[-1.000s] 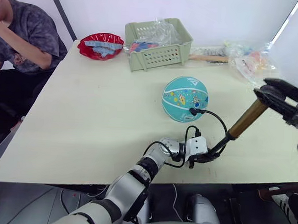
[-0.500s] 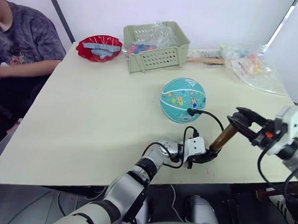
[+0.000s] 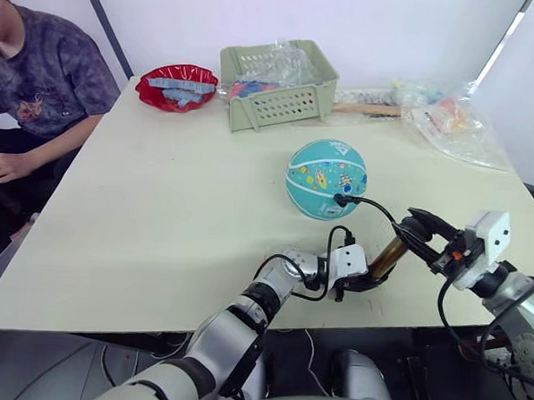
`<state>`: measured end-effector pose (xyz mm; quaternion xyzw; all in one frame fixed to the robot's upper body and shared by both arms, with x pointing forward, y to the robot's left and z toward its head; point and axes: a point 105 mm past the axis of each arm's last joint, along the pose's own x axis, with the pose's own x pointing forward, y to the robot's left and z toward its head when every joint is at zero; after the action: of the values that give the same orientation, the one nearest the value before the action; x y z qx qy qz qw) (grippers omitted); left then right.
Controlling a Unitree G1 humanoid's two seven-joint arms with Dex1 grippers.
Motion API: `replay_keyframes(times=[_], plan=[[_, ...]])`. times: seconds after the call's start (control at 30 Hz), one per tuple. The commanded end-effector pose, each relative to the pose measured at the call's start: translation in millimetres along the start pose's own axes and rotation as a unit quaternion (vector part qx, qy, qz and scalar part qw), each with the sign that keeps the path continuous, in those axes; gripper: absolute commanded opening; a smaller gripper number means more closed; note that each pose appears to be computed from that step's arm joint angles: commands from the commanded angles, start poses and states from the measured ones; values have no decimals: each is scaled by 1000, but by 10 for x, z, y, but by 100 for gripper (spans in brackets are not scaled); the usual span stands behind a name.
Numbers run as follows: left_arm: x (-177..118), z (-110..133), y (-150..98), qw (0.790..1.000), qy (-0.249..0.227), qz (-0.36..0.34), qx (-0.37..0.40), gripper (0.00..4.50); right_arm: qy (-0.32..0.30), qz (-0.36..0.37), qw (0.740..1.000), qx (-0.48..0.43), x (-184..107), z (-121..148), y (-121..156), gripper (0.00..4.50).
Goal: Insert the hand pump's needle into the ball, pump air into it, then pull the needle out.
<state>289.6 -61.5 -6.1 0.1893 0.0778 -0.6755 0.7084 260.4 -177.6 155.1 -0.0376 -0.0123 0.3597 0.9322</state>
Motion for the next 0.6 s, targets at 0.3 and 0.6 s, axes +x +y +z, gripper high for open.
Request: replay_keyframes(times=[0.3, 0.6], plan=[[-39, -365, -231, 997, 62, -35, -35, 113, -95, 25, 993, -61, -154, 1063, -198, 160], [-46, -371, -230, 997, 63, -36, -35, 113, -130, 13, 987, -94, -289, 1547, -270, 160]])
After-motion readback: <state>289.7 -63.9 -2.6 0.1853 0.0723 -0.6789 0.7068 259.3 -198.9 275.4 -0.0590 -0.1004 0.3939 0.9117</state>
